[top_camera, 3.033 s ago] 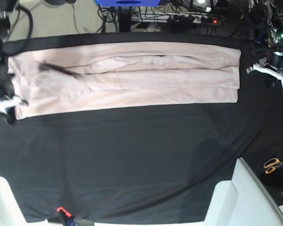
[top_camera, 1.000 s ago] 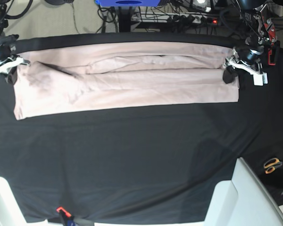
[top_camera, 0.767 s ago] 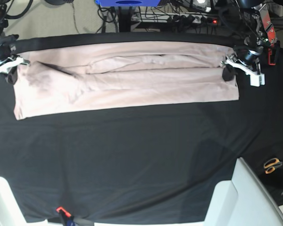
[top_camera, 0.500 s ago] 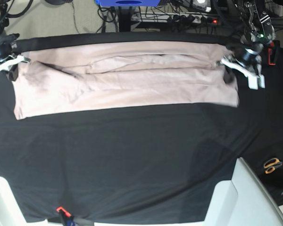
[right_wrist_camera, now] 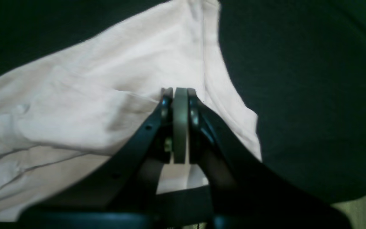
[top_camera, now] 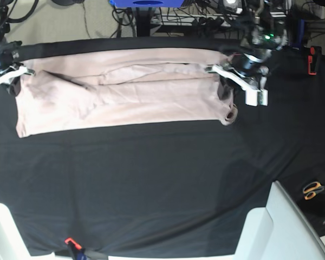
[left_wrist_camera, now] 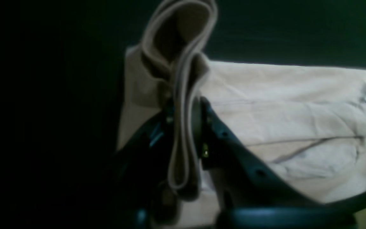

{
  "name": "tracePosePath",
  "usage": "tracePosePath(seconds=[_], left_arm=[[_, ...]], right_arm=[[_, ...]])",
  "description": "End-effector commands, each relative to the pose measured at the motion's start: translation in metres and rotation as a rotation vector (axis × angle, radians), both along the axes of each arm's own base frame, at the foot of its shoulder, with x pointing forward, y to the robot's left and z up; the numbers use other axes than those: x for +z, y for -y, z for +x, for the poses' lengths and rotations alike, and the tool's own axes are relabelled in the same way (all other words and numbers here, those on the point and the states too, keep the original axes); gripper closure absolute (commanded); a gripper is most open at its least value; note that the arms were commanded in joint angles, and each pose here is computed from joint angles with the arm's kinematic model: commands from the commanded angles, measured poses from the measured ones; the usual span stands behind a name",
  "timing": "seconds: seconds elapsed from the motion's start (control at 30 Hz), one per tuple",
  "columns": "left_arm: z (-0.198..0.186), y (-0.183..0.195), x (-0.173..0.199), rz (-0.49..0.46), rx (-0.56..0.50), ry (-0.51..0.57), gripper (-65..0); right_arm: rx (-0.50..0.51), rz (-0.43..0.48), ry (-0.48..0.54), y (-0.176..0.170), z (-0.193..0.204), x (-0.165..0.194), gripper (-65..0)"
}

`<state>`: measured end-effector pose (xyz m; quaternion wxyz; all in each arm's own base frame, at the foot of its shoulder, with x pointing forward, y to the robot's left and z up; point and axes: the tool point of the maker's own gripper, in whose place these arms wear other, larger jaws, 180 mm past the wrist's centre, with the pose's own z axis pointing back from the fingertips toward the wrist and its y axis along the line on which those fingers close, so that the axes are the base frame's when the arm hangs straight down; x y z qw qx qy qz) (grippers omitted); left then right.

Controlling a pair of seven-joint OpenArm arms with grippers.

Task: Fold the T-shirt properly
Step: 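Fold the strip end with the left gripper toward the right gripper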

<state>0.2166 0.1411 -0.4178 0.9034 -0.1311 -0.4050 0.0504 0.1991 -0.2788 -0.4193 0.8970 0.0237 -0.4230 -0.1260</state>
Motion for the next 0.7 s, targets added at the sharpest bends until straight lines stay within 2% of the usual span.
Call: tracePosePath(seconds=[0.0,0.23,0.37,0.6,0.67], left_arm=[[0.008,0.012,0.011,-0.028,-0.021,0.045,0.0],[0.016,0.070,0.014,-0.093,-0.137,0.056,0.0],[0.026,0.096,0.009,-0.110,-0.158,0.043,0.0],[0.028,0.145,-0.001,-0.130,-0.283,0.015,0.0],[0.029,0.154,-0.004,-0.135,-0.289,0.007,0.0]], right_arm=[[-0.001,-0.015,0.039,0.006,0.006,0.010,-0.2],[-0.001,-0.015,0.039,0.006,0.006,0.010,-0.2],[-0.001,-0.015,0.039,0.006,0.006,0.010,-0.2],[-0.001,-0.015,0.037,0.006,0.005,0.010,-0.2],[-0.001,-0.015,0.037,0.006,0.005,0.010,-0.2]])
